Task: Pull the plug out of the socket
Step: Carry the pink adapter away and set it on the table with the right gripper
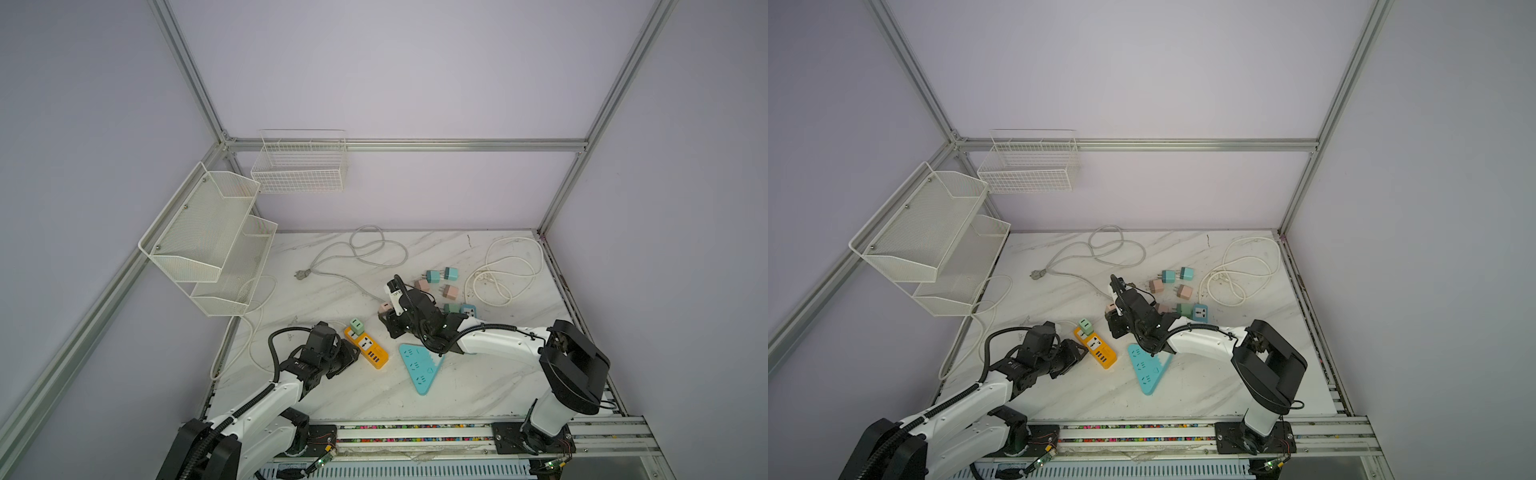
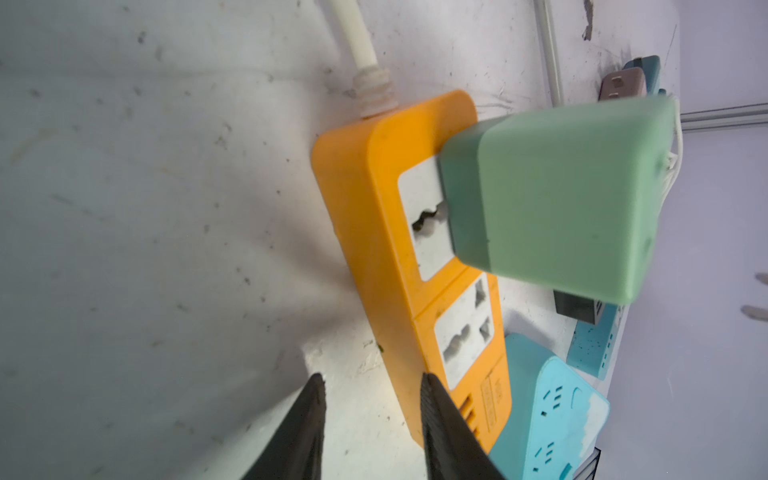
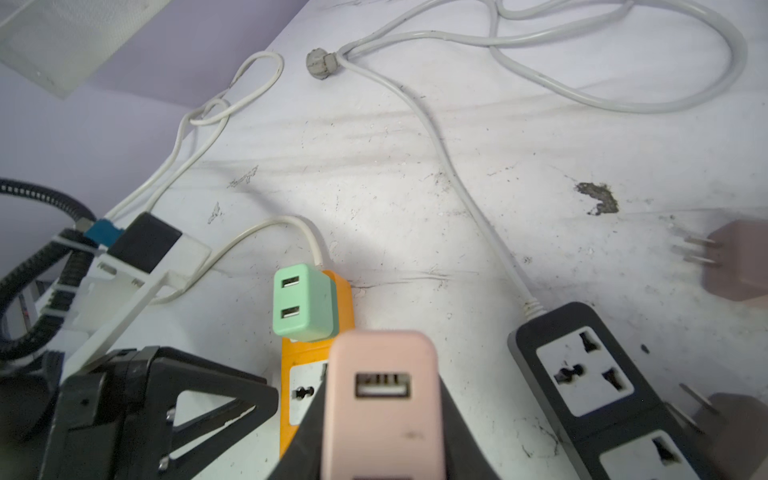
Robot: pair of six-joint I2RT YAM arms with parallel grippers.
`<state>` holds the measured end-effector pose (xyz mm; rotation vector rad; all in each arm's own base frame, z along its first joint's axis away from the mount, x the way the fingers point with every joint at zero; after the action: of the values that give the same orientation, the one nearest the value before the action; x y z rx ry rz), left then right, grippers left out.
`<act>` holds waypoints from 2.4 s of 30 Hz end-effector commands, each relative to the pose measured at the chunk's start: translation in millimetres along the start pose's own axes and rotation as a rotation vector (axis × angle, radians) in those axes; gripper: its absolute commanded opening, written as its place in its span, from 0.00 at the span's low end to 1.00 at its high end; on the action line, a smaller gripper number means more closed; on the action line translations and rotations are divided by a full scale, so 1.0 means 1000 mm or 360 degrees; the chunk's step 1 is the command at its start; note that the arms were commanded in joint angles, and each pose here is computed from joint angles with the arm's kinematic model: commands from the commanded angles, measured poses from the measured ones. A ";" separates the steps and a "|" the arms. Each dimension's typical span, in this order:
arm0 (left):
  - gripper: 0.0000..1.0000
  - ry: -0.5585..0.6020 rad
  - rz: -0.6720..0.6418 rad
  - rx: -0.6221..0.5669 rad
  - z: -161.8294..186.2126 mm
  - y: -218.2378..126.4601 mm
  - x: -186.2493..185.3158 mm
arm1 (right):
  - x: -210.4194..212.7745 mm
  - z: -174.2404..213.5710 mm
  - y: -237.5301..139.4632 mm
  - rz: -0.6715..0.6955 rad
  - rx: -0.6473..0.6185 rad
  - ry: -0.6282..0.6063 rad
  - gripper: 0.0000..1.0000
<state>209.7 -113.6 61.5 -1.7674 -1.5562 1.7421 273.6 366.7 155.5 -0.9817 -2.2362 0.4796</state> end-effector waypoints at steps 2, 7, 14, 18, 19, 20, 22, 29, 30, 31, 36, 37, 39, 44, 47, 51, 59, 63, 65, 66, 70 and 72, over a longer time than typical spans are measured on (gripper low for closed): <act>0.40 0.0075 0.0090 -0.0088 -0.019 -0.018 -0.029 | 0.011 -0.011 -0.006 -0.0172 -0.0089 0.0222 0.14; 0.41 0.0101 0.0111 -0.0129 -0.023 -0.029 -0.035 | 0.005 -0.007 0.006 -0.0146 -0.0090 0.0317 0.14; 0.43 0.0149 0.0111 -0.0194 -0.030 -0.044 -0.042 | -0.005 -0.003 0.035 -0.0097 -0.0078 0.0486 0.13; 0.45 0.0168 0.0100 -0.0239 -0.033 -0.052 -0.042 | -0.009 -0.005 0.049 -0.0069 -0.0105 0.0500 0.13; 0.45 0.0168 0.0087 -0.0250 -0.033 -0.053 -0.041 | -0.010 -0.005 0.052 -0.0062 -0.0103 0.0502 0.13; 0.46 0.0169 0.0080 -0.0261 -0.034 -0.055 -0.040 | -0.013 -0.004 0.057 -0.0052 -0.0094 0.0512 0.13; 0.47 0.0170 0.0071 -0.0281 -0.035 -0.058 -0.039 | -0.017 -0.003 0.065 -0.0049 -0.0079 0.0529 0.13; 0.51 0.0186 0.0054 -0.0338 -0.038 -0.066 -0.037 | -0.023 -0.004 0.087 -0.0014 -0.0079 0.0543 0.14; 0.52 0.0189 0.0047 -0.0343 -0.038 -0.068 -0.037 | -0.023 -0.003 0.091 -0.0014 -0.0073 0.0552 0.14; 0.52 0.0189 0.0039 -0.0345 -0.038 -0.068 -0.036 | -0.023 -0.004 0.094 -0.0016 -0.0071 0.0552 0.14; 0.55 0.0182 0.0026 -0.0360 -0.037 -0.071 -0.033 | -0.025 -0.002 0.106 -0.0010 -0.0058 0.0568 0.14; 0.55 0.0180 0.0026 -0.0364 -0.037 -0.071 -0.033 | -0.025 -0.001 0.108 -0.0010 -0.0051 0.0571 0.14; 0.56 0.0171 0.0024 -0.0367 -0.036 -0.071 -0.031 | -0.026 0.000 0.112 -0.0005 -0.0042 0.0576 0.15; 0.58 0.0161 0.0021 -0.0366 -0.035 -0.069 -0.029 | -0.030 0.004 0.121 0.0019 -0.0030 0.0576 0.16; 0.58 0.0161 0.0018 -0.0373 -0.036 -0.070 -0.029 | -0.033 0.006 0.124 0.0037 -0.0025 0.0573 0.18; 0.60 0.0162 0.0004 -0.0378 -0.037 -0.070 -0.027 | -0.035 0.009 0.128 0.0059 -0.0002 0.0554 0.22; 0.61 0.0162 0.0010 -0.0380 -0.037 -0.070 -0.028 | -0.037 0.008 0.125 0.0085 0.0001 0.0532 0.31; 0.61 0.0165 0.0005 -0.0380 -0.038 -0.070 -0.028 | -0.040 0.002 0.119 0.0144 -0.0022 0.0485 0.41; 0.61 0.0165 0.0000 -0.0384 -0.038 -0.070 -0.028 | -0.040 -0.001 0.115 0.0154 -0.0033 0.0475 0.43; 0.61 0.0165 0.0004 -0.0386 -0.038 -0.070 -0.028 | -0.040 -0.003 0.112 0.0165 -0.0046 0.0465 0.44; 0.61 0.0166 0.0010 -0.0393 -0.040 -0.072 -0.030 | -0.039 -0.015 0.100 0.0199 -0.0091 0.0436 0.48; 0.62 0.0171 0.0012 -0.0400 -0.041 -0.073 -0.030 | -0.037 -0.019 0.094 0.0197 -0.0103 0.0414 0.51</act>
<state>198.9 -83.8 107.6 -1.8262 -1.7472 1.5333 351.8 409.6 73.2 -1.1069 -1.9409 0.3483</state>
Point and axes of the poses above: each gripper's point midway between its finger pads, its own y axis out along the fingers, its own x axis along the line the jaws close on, z = x × y, the point moved 3 cm from there along -y, back along the fingers, and after that the axes turned 5 degrees about y, right-handed, at the moved point
